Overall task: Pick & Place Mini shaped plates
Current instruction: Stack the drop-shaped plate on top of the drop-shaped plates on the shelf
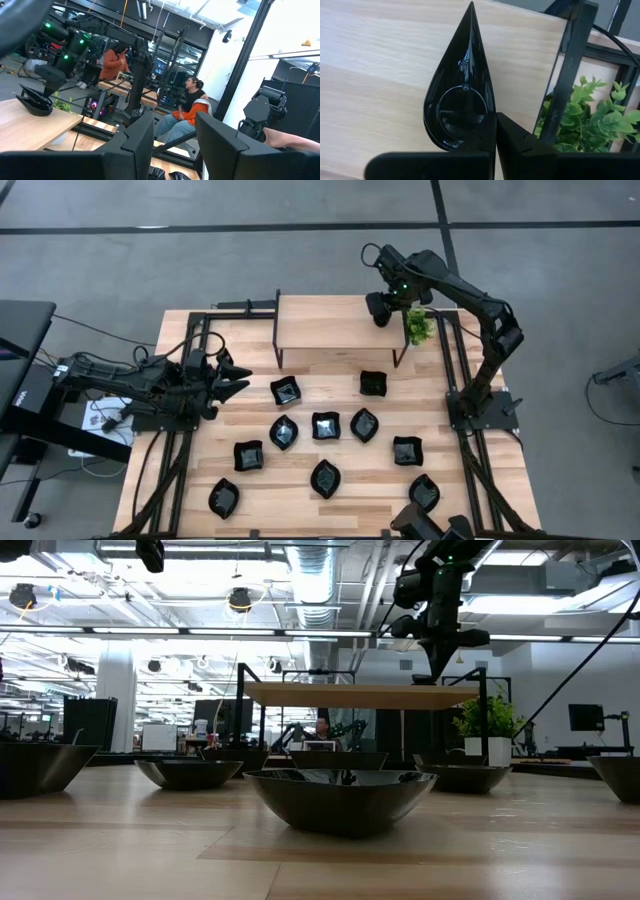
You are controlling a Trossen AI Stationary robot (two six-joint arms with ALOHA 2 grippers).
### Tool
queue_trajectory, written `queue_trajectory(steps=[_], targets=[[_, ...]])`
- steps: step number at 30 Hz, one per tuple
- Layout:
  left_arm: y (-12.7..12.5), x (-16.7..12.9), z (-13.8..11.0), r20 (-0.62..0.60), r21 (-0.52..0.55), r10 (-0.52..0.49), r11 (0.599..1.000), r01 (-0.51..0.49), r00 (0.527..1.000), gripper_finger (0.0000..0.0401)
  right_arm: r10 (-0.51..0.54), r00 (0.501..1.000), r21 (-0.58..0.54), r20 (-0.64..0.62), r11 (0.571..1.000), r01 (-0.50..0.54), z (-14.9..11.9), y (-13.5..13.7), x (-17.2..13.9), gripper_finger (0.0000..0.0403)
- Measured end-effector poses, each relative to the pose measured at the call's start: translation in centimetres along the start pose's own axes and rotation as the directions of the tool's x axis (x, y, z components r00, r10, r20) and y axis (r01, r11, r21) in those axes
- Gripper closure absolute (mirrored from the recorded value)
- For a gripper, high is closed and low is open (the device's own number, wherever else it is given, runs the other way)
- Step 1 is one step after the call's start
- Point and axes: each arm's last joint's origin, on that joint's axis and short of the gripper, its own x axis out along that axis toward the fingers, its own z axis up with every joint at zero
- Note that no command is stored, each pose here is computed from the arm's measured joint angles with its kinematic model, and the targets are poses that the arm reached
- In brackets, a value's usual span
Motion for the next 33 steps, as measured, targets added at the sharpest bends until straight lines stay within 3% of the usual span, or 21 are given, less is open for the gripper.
queue_trajectory(steps=[33], targets=[[0.00, 0.01, -0.01, 0.000, 0.000, 0.000, 1.000, 0.000, 1.000, 0.0256, -0.006, 1.000, 0.013, 0.013, 1.000, 0.006, -0.15, 0.40, -0.03, 0.0403]])
